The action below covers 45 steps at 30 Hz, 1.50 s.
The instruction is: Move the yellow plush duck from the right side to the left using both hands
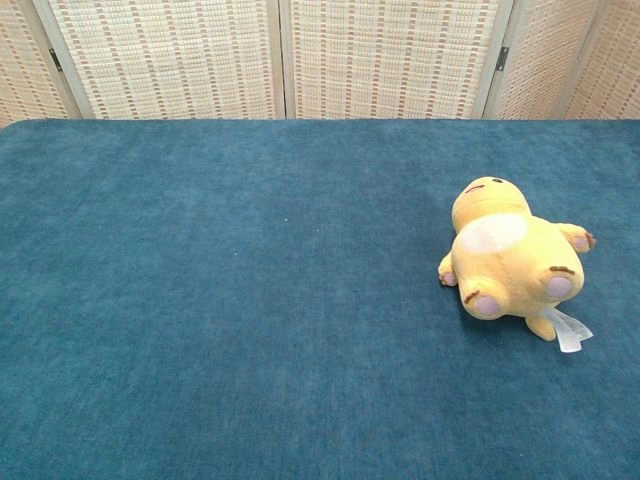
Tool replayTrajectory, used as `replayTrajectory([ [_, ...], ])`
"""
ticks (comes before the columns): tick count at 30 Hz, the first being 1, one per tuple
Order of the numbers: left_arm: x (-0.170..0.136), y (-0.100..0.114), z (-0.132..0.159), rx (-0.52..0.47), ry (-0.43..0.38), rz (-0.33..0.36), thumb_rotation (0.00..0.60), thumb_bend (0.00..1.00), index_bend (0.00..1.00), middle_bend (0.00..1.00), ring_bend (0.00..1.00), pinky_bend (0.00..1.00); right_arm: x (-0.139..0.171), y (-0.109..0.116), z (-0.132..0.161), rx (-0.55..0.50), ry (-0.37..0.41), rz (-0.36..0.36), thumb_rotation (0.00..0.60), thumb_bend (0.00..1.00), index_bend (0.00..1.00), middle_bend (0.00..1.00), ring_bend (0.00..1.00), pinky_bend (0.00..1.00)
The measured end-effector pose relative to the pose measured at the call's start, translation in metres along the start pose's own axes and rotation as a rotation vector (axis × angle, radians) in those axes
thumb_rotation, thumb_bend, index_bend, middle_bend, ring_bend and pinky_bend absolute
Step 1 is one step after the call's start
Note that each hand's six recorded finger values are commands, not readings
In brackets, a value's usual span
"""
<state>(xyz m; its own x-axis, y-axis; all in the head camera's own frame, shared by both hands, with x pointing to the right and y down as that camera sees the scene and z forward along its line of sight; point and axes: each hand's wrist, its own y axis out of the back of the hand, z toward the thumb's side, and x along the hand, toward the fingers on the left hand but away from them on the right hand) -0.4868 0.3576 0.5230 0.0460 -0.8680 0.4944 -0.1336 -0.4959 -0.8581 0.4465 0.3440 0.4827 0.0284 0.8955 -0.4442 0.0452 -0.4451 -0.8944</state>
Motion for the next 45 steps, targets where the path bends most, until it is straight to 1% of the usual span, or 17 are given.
replayTrajectory([
  [2,0.001,-0.002,0.001,0.004,0.0,-0.008,0.6,0.31,0.0,0.0,0.0,0.14,-0.003,-0.002,0.0,0.006,0.0,0.007,0.6,0.11,0.0,0.0,0.0,0.0],
  [5,0.004,-0.006,0.001,0.01,0.0,-0.022,0.6,0.31,0.0,0.0,0.0,0.14,-0.013,-0.006,0.003,0.009,0.026,0.014,0.6,0.11,0.0,0.0,0.0,0.0],
  [11,0.017,-0.007,0.0,0.01,0.008,-0.03,0.6,0.31,0.0,0.0,0.0,0.14,-0.051,-0.022,0.017,0.0,0.113,0.067,0.6,0.11,0.0,0.0,0.0,0.0],
  [17,0.035,-0.006,0.005,0.054,0.002,-0.047,0.6,0.31,0.0,0.0,0.0,0.14,-0.113,-0.046,0.049,0.02,0.205,0.15,0.6,0.12,0.0,0.0,0.0,0.0],
  [24,0.054,-0.005,-0.002,0.061,0.045,-0.055,0.6,0.31,0.0,0.0,0.0,0.14,-0.194,-0.089,0.1,0.038,0.28,0.29,0.6,0.13,0.0,0.0,0.0,0.0],
  [27,0.06,-0.005,-0.007,0.05,0.067,-0.058,0.6,0.31,0.0,0.0,0.0,0.14,-0.227,-0.104,0.126,0.046,0.301,0.322,0.6,0.14,0.0,0.0,0.0,0.0],
  [29,0.062,-0.005,-0.012,0.043,0.084,-0.059,0.6,0.31,0.0,0.0,0.0,0.14,-0.243,-0.111,0.137,0.062,0.306,0.329,0.6,0.19,0.0,0.0,0.0,0.0],
  [30,0.064,-0.005,-0.014,0.039,0.091,-0.06,0.6,0.31,0.0,0.0,0.0,0.14,-0.252,-0.115,0.141,0.079,0.303,0.331,0.6,0.22,0.0,0.01,0.0,0.03],
  [31,0.065,-0.005,-0.016,0.033,0.1,-0.06,0.6,0.31,0.0,0.0,0.0,0.14,-0.257,-0.118,0.144,0.096,0.302,0.331,0.6,0.26,0.01,0.04,0.01,0.1],
  [33,0.066,-0.005,-0.02,0.025,0.112,-0.061,0.6,0.31,0.0,0.0,0.0,0.14,-0.266,-0.124,0.148,0.133,0.301,0.324,0.6,0.35,0.14,0.19,0.14,0.36],
  [34,0.067,-0.005,-0.023,0.02,0.119,-0.062,0.6,0.31,0.0,0.0,0.0,0.14,-0.268,-0.127,0.151,0.144,0.302,0.317,0.6,0.41,0.29,0.32,0.25,0.52],
  [35,0.068,-0.005,-0.024,0.017,0.123,-0.063,0.6,0.31,0.0,0.0,0.0,0.14,-0.27,-0.129,0.155,0.15,0.304,0.308,0.6,0.47,0.44,0.44,0.38,0.66],
  [37,0.068,-0.006,-0.028,0.009,0.135,-0.066,0.6,0.31,0.0,0.0,0.0,0.14,-0.271,-0.129,0.163,0.151,0.314,0.277,0.6,0.57,0.62,0.59,0.53,0.82],
  [38,0.068,-0.006,-0.03,0.007,0.139,-0.067,0.6,0.31,0.0,0.0,0.0,0.14,-0.272,-0.127,0.166,0.15,0.322,0.26,0.6,0.61,0.68,0.63,0.58,0.86],
  [41,0.067,-0.005,-0.033,-0.004,0.147,-0.067,0.6,0.31,0.0,0.0,0.0,0.14,-0.27,-0.119,0.178,0.125,0.368,0.189,0.6,0.67,0.76,0.7,0.66,0.94],
  [44,0.067,-0.004,-0.036,-0.017,0.151,-0.064,0.6,0.31,0.0,0.0,0.0,0.14,-0.263,-0.107,0.197,0.072,0.451,0.108,0.6,0.68,0.77,0.71,0.67,0.94],
  [45,0.066,-0.004,-0.036,-0.021,0.152,-0.063,0.6,0.31,0.0,0.0,0.0,0.14,-0.259,-0.102,0.206,0.046,0.495,0.075,0.6,0.68,0.77,0.7,0.67,0.94],
])
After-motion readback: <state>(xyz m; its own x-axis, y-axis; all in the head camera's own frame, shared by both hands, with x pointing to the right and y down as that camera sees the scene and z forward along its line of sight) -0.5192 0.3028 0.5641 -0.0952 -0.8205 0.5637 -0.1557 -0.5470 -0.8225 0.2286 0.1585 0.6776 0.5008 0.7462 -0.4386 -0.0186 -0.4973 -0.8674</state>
